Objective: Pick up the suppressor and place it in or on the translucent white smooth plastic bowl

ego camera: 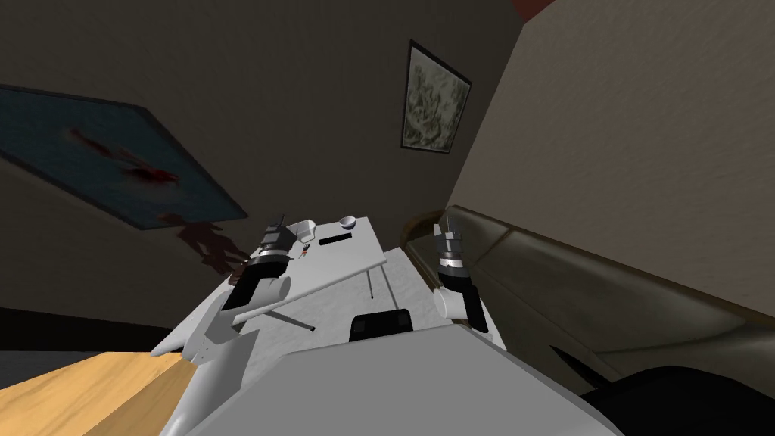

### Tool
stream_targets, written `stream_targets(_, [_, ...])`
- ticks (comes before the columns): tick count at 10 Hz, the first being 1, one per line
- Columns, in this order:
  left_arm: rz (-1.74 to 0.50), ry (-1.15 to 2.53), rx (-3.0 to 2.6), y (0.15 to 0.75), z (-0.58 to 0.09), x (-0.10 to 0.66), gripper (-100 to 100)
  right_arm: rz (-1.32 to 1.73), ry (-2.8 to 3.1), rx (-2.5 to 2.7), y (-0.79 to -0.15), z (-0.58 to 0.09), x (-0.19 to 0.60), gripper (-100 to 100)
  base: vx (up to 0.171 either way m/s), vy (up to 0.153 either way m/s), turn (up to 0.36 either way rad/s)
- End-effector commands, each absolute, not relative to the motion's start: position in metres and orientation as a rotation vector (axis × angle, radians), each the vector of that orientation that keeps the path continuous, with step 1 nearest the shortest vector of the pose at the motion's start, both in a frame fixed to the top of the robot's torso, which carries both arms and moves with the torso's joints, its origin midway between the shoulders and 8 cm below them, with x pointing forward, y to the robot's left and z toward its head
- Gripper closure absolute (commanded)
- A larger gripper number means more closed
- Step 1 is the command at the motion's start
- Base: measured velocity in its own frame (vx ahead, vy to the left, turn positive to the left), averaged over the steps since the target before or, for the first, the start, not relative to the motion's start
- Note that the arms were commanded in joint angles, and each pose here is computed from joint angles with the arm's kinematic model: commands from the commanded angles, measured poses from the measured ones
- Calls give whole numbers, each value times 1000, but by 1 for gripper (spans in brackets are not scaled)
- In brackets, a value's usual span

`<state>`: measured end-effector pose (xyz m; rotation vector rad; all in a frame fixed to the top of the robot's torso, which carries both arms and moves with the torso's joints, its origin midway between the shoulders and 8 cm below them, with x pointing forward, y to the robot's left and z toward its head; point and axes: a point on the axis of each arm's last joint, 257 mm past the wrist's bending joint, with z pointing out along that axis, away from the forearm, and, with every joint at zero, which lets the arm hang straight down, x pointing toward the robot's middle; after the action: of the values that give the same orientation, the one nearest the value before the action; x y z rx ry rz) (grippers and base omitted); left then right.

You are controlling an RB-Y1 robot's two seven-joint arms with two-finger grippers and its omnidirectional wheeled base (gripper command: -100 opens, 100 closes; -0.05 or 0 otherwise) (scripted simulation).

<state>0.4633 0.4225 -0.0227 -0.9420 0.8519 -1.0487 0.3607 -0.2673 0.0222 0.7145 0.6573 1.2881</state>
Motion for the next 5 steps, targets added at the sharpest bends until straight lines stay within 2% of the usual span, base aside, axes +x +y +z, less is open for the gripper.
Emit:
stream_targets(1, [-1037, 860, -998, 433, -34, 469, -100, 1288, 657, 714, -267, 22, 361, 0, -15, -42, -115])
stream_targets(3, [-1030, 855, -1066, 450, -42, 479, -100, 1288, 657, 714, -267, 22, 361, 0, -15, -48, -147])
stream_targets(4, [-1027, 858, -1073, 451, -44, 480, -100, 1288, 657, 715, -267, 22, 361, 0, -6, -17, 13])
stream_targets(5, [-1024, 846, -1129, 467, -50, 489, -100, 1288, 657, 715, -267, 22, 361, 0, -9, -34, -204])
